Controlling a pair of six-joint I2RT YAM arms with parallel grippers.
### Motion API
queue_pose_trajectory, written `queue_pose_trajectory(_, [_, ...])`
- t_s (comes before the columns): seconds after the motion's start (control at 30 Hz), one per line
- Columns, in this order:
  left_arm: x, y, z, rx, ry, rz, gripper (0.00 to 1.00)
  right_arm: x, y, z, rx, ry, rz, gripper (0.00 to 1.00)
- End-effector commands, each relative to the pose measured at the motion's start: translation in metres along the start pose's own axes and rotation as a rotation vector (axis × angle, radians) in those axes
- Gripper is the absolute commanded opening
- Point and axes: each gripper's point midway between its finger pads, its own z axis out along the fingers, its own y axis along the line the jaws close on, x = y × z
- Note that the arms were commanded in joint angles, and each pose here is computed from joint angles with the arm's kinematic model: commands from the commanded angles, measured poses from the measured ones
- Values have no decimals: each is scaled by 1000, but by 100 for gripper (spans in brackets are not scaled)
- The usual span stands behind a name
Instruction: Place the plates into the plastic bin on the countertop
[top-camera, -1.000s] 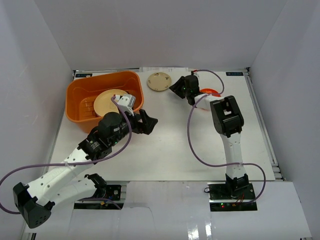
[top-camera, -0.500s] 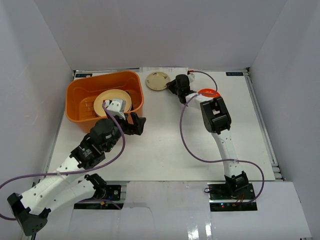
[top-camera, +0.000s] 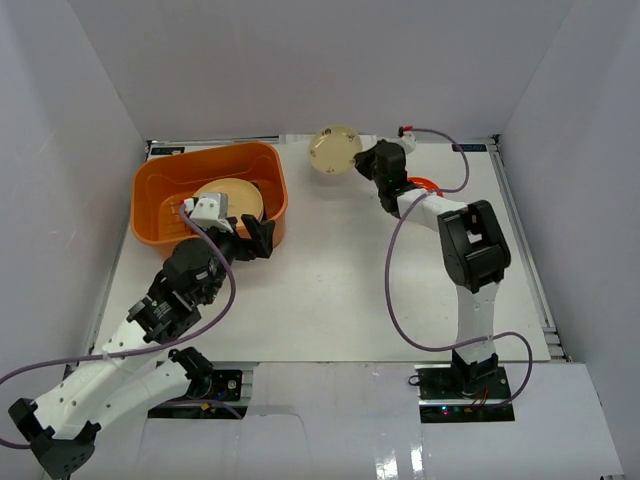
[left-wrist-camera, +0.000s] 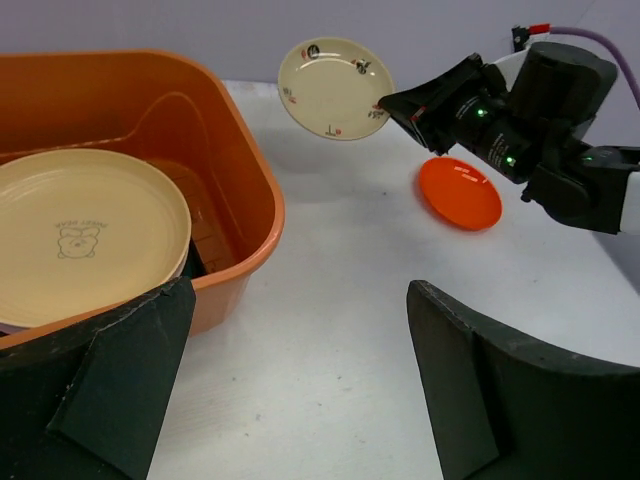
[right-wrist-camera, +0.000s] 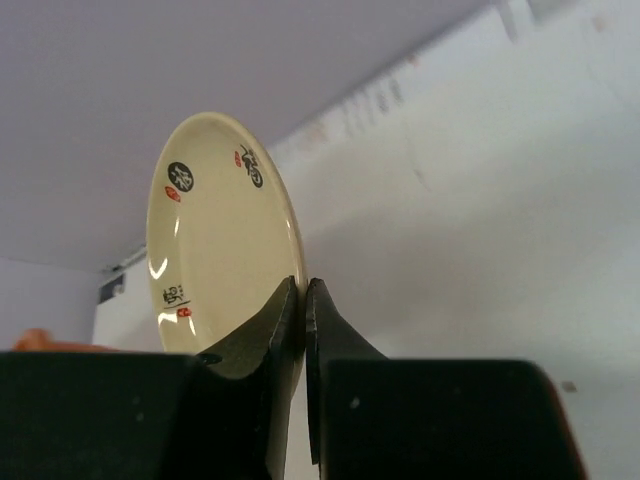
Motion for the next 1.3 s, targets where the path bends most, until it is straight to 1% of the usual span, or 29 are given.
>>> queue_pose_trajectory(0.0, [-58,-5,-17,25,-146,-69,98,-76,100,-45,-255,-158,-109,8])
queue_pose_trajectory(0.1, [-80,-4,-27,33,-215,-104,98,-69,127,-62,-309,-124,-159,8])
queue_pose_trajectory(0.13, [-85,-4,-29,38,-231,-110,98,-49,138,-66,-319,-79,-202,8])
queue_pose_trajectory(0.17, [-89,-5,-31,41,-243,-116,98,-49,159,-71,-355,-83,-216,8])
queue_pose_trajectory(0.2, [-95,-5,-34,44,-256,-124,98,-42,170,-73,-373,-73,-238,8])
queue_pose_trajectory(0.23, [-100,-4,-38,48,-272,-140,98,-12,178,-72,-377,-16,-289,8])
queue_pose_trajectory(0.27, [-104,-3,-40,44,-283,-148,98,-2,190,-74,-393,-2,-310,8])
queue_pose_trajectory(0.3, [-108,-1,-43,41,-298,-158,98,5,223,-84,-450,-5,-326,8])
queue_pose_trajectory(0.33, [-113,1,-47,35,-317,-167,98,24,223,-77,-442,19,-353,8])
queue_pose_trajectory(0.37, [-116,5,-50,22,-331,-172,98,34,232,-80,-452,31,-379,8])
queue_pose_trajectory(0.4, [-120,6,-53,20,-347,-179,98,43,254,-89,-493,29,-383,8])
queue_pose_trajectory(0.47, [-127,10,-60,19,-375,-184,98,71,259,-86,-497,65,-429,8])
queue_pose_trajectory(0.5, [-130,13,-63,8,-389,-189,98,75,280,-95,-534,55,-438,8])
queue_pose_trajectory(0.57, [-130,18,-67,-3,-408,-191,98,101,279,-90,-521,85,-492,8])
queue_pose_trajectory(0.6, [-130,20,-69,-6,-419,-195,98,111,287,-92,-536,89,-502,8])
queue_pose_trajectory(0.7, [-124,20,-66,-5,-416,-189,98,128,291,-92,-545,96,-544,8])
queue_pose_trajectory(0.83, [-118,19,-61,-11,-398,-175,98,146,291,-89,-548,116,-560,9])
queue_pose_trajectory(0.9, [-117,20,-60,-12,-400,-176,98,150,290,-88,-550,119,-566,29])
queue_pose_trajectory(0.93, [-116,20,-59,-13,-400,-173,98,150,290,-88,-552,121,-570,45])
queue_pose_trajectory(1.0, [-114,20,-58,-15,-398,-171,98,148,292,-89,-556,113,-582,55])
queue_pose_trajectory(1.07, [-111,20,-57,-17,-391,-166,98,134,295,-91,-554,83,-597,57])
queue_pose_trajectory(1.13, [-109,20,-55,-17,-386,-164,98,110,302,-99,-549,35,-610,57])
queue_pose_trajectory(1.17, [-108,20,-55,-14,-383,-164,98,99,301,-100,-537,21,-609,56])
queue_pose_trajectory(1.2, [-106,19,-54,-12,-379,-161,98,75,291,-102,-507,1,-602,54])
queue_pose_trajectory(1.23, [-106,19,-54,-11,-377,-163,98,61,287,-104,-498,-14,-575,51])
queue_pose_trajectory(1.27, [-104,18,-54,-7,-372,-163,98,48,274,-103,-476,-18,-556,50])
